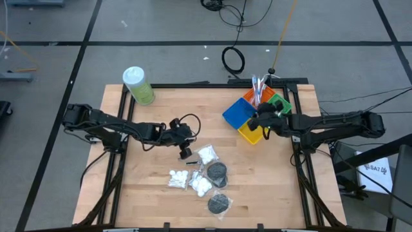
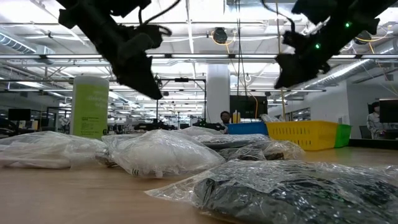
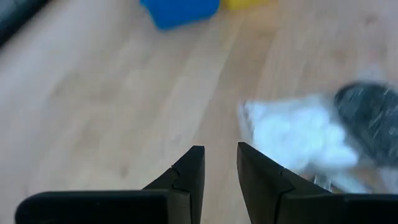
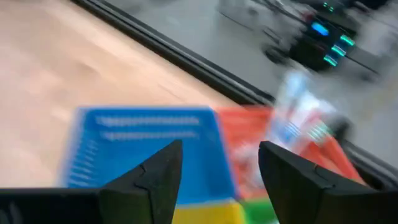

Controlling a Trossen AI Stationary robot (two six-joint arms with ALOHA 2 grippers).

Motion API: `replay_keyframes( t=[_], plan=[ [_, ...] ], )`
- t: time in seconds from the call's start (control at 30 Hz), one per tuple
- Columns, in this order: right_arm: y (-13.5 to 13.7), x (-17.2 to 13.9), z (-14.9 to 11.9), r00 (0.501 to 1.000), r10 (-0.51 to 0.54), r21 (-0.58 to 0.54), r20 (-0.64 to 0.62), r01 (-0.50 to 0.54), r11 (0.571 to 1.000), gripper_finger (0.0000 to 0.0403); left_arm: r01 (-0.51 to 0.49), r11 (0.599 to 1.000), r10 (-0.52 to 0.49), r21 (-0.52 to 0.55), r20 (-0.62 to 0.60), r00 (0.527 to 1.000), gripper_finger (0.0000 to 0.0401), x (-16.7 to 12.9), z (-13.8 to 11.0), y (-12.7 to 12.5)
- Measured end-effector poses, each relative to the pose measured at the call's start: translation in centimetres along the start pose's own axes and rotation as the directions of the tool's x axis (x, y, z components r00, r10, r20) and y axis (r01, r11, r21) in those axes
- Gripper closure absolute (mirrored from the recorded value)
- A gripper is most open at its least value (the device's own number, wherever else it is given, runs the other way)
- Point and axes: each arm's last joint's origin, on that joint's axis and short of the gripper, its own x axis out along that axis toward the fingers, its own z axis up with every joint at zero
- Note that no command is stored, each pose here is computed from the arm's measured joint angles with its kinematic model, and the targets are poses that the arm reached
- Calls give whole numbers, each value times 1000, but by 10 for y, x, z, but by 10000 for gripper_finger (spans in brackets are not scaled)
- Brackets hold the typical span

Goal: Pick & Place Travel size toiletries
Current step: Put the nail cutter into the green bin

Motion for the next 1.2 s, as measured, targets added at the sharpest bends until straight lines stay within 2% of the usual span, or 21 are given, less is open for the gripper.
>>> replay_keyframes(
  t=[0.1,0.2,0.3,0.43,0.53,0.7,0.8,0.97,1.2],
  plan=[
    [11,-4,10,986,147,-25,72,-146,989,200,17,998,-23,-60,-96,995,308,-1,-9,0],
    [18,-9,17,953,277,-41,124,-274,961,203,35,990,-60,-135,-182,982,303,-3,-17,-4],
    [24,-13,20,918,369,-60,147,-364,929,203,31,983,-72,-181,-225,972,273,-4,-24,-11],
    [26,-15,21,904,402,-88,148,-393,915,201,34,973,-93,-227,-254,963,203,-1,-32,-23],
    [26,-14,19,903,402,-98,151,-391,915,200,51,977,-114,-205,-306,945,151,4,-42,-32],
    [26,-10,10,886,425,-98,183,-414,905,203,23,985,-86,-168,-380,921,108,17,-59,-43],
    [28,-10,5,852,481,-95,209,-471,877,203,-17,985,-57,-173,-417,907,109,26,-68,-44],
    [31,-12,2,774,577,-113,260,-569,815,203,-63,987,-11,-151,-446,895,133,34,-74,-43],
    [35,-16,-1,653,731,-171,195,-712,681,211,-93,987,25,-133,-442,897,173,32,-72,-42]
  ],
)
